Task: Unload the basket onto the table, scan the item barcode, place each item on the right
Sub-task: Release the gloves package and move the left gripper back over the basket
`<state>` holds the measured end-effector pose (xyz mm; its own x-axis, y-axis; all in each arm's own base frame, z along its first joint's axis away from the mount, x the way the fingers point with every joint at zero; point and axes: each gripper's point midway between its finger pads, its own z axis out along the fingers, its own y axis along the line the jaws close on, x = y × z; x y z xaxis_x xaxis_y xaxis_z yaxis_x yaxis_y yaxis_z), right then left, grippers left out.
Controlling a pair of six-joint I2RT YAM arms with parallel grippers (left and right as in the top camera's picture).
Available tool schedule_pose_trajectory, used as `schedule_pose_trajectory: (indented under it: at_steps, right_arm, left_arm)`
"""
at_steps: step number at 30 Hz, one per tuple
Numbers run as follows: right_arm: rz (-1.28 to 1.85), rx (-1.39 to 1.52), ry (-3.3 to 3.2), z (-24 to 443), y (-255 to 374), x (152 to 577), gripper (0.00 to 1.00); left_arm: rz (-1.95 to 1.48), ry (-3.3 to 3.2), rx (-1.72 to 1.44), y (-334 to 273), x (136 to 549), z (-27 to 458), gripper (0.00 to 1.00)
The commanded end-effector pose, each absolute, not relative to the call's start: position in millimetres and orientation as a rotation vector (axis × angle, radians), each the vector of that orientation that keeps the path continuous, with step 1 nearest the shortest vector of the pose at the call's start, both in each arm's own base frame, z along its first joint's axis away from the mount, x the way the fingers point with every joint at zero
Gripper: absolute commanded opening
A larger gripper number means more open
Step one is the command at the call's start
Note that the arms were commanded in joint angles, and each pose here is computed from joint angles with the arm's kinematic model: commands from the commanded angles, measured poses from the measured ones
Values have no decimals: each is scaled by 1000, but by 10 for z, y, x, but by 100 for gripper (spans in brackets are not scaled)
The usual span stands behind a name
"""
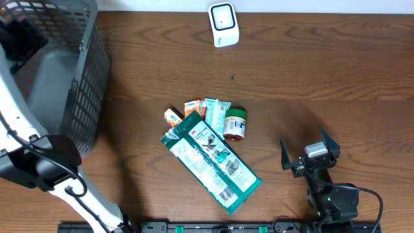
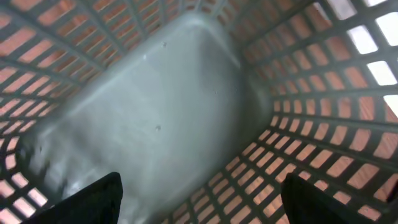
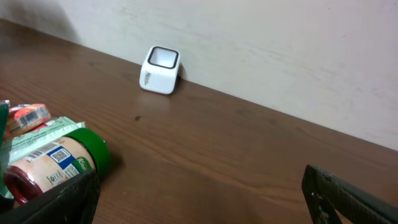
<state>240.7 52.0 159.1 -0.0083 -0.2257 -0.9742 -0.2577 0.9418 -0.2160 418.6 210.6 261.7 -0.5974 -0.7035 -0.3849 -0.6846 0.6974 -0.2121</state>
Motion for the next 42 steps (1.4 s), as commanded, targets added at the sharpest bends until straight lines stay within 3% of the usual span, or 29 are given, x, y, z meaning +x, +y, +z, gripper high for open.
schedule_pose_trajectory:
  at_steps: [1,10,11,42]
  right_arm:
    - [43,-380,1595,1581,548,2400,99]
    - [43,-380,1595,1581,548,2400,99]
    - [43,-380,1595,1581,548,2400,99]
    - [43,-380,1595,1581,548,2400,99]
  left_arm:
    - [-101,2442,-1086,2088,4033,2795,82]
    - [-107,2444,-1123,2048,3919,2845,83]
    - [-107,2445,-1121,2045,3921,2844,98]
    - [-106,2445,-1121,2046,3921,2844,98]
